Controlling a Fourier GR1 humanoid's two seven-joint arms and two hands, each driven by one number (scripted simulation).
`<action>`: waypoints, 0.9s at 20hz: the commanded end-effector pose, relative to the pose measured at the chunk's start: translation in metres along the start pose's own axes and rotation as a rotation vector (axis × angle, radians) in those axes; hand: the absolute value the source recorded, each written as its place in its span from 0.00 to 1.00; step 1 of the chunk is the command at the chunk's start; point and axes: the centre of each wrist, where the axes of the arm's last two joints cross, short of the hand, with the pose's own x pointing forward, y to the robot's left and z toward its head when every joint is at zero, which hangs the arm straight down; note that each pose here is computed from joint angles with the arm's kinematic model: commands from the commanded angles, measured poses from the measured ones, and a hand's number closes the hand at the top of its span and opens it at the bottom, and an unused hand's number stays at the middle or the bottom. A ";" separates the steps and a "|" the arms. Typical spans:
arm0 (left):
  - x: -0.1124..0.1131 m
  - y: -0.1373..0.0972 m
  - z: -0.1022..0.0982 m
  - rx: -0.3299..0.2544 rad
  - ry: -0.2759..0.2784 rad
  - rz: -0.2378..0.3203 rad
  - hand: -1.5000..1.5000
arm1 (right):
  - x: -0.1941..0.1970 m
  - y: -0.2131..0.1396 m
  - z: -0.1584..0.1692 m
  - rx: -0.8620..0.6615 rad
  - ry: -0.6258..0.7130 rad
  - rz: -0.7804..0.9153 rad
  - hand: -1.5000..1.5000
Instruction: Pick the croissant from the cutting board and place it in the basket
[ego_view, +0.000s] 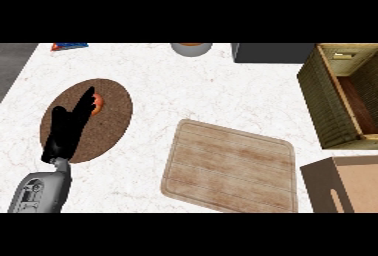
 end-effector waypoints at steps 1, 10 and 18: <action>-0.003 -0.001 -0.007 0.002 0.001 0.012 0.50 | -0.035 0.002 -0.024 0.029 0.081 0.170 1.00; 0.004 -0.007 -0.008 -0.004 -0.003 0.001 0.50 | -0.106 -0.024 -0.057 0.027 0.141 0.183 1.00; -0.007 0.008 -0.002 -0.001 -0.007 0.007 0.50 | -0.175 0.027 -0.072 0.085 0.073 0.132 1.00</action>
